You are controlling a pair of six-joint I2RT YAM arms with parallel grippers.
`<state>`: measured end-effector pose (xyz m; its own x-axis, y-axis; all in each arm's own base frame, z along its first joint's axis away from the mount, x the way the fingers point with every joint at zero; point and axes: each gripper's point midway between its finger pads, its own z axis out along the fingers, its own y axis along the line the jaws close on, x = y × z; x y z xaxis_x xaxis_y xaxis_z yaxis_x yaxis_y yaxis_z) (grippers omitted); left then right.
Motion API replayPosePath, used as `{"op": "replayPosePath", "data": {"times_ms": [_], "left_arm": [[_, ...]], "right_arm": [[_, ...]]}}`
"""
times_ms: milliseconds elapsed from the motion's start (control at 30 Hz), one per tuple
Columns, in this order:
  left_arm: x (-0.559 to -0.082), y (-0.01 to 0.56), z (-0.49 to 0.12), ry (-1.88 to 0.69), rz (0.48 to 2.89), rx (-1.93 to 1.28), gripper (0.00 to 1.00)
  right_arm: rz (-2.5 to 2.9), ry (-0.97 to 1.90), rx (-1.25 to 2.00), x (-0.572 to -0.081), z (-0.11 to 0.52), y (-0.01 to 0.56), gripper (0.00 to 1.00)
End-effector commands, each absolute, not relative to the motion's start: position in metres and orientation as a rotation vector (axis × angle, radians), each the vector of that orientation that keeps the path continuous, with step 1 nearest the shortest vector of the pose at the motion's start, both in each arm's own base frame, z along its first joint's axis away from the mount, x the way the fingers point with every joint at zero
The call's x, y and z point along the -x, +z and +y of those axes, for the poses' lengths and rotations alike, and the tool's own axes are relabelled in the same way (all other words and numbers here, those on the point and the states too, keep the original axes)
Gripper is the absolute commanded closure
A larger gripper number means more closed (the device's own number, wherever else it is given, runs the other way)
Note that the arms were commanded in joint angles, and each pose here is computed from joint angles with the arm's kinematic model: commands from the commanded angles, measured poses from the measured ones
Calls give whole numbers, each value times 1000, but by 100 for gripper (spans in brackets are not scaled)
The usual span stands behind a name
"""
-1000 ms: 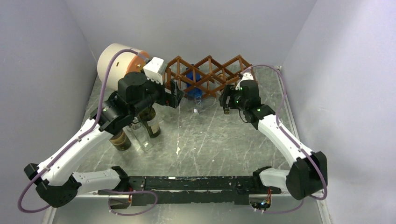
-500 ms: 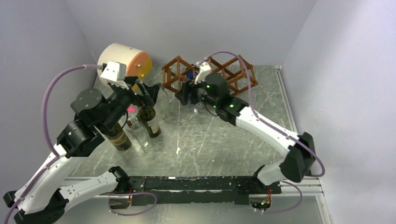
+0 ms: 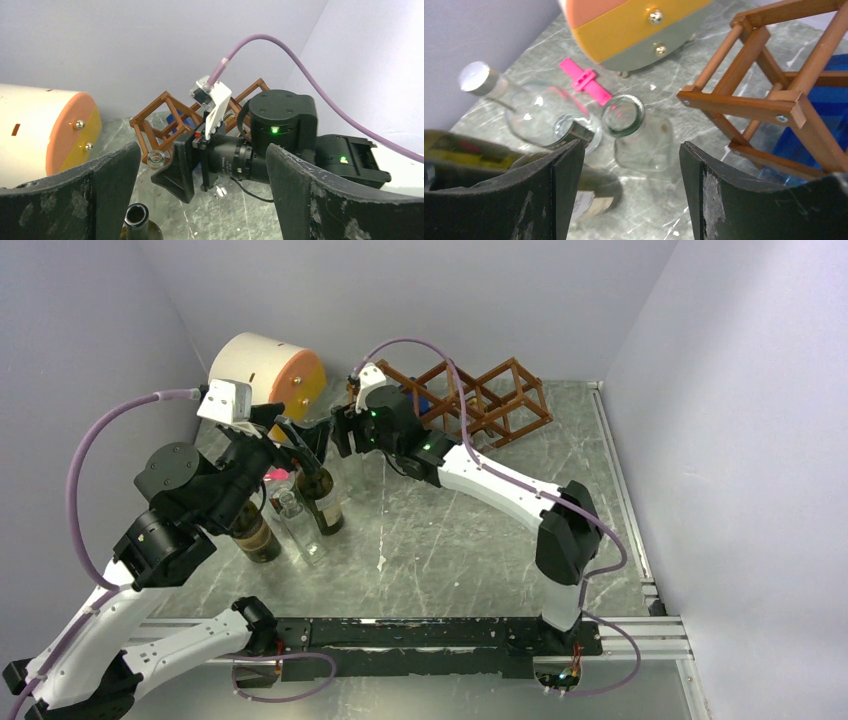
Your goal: Put the wine bottle on the wine rack
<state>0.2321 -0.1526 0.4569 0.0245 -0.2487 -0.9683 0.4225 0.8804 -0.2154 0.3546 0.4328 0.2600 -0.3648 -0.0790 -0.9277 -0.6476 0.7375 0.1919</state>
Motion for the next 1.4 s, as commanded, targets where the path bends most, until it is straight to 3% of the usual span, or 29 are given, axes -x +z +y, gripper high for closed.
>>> {"op": "replayPosePath", "data": {"times_ms": [0, 333, 567, 767, 1167, 1367], "left_arm": [[-235, 464, -148, -503, 1433, -121, 1], [-233, 466, -145, -494, 1430, -120, 1], [-238, 462, -146, -476, 1450, -122, 1], [-240, 458, -149, -474, 1455, -125, 1], [-234, 440, -178, -518, 1433, -330, 1], [-227, 398, -219, -625, 1430, -543, 1]], "right_arm": [[1856, 542, 543, -377, 433, 256, 27], [1840, 490, 592, -392, 451, 242, 49], [1739, 481, 578, -384, 441, 268, 85], [1678, 498, 554, -368, 419, 300, 100], [1632, 552, 465, -303, 330, 342, 100], [1621, 568, 400, -272, 282, 367, 100]]}}
